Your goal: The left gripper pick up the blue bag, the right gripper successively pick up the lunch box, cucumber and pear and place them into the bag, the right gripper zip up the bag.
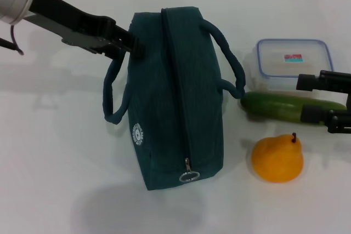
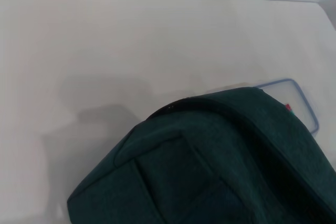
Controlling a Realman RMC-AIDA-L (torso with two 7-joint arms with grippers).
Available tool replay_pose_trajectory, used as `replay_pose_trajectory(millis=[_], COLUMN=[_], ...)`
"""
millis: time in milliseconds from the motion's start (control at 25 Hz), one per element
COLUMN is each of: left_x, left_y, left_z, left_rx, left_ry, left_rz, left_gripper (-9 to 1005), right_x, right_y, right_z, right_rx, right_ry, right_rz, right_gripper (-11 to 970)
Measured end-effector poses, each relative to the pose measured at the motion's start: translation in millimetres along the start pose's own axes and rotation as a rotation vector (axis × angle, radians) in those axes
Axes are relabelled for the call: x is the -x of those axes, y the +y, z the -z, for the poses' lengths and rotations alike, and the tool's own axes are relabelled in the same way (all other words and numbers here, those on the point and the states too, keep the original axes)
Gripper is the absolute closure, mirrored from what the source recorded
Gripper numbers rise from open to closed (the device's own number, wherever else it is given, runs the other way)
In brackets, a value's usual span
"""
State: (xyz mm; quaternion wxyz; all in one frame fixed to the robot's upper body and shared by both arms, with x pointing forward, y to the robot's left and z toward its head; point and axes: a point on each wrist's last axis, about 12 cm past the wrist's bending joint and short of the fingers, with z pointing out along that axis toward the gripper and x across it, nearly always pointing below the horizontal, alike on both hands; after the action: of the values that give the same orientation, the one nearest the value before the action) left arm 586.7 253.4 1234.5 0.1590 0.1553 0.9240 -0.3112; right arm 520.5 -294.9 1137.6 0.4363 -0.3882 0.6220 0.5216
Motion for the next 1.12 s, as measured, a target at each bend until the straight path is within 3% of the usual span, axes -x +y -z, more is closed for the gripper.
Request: replay_pose_trajectory(millis=[440, 880, 1120], left_x=[7.6, 10.2, 9.4], left_y=[-2.4, 2.6, 4.6], left_z=[-9.6, -18.7, -16.9], left_rx=[-0.023, -0.084, -0.081], left_ry=[0.029, 0.037, 0.033], left_rz=[-0.008, -0.013, -0.014], left_gripper=[415, 871, 913], right_x=[-3.8, -8.8, -11.9], right_y=[1.9, 5.0, 7.3], right_z=[4.0, 13.0, 17.5], right_rx=[-0.010, -0.039, -0.057], right_ry=[-0.006, -0.029, -0.048], right_rz=[-0.011, -0.017, -0.022], right_gripper=[224, 225, 225])
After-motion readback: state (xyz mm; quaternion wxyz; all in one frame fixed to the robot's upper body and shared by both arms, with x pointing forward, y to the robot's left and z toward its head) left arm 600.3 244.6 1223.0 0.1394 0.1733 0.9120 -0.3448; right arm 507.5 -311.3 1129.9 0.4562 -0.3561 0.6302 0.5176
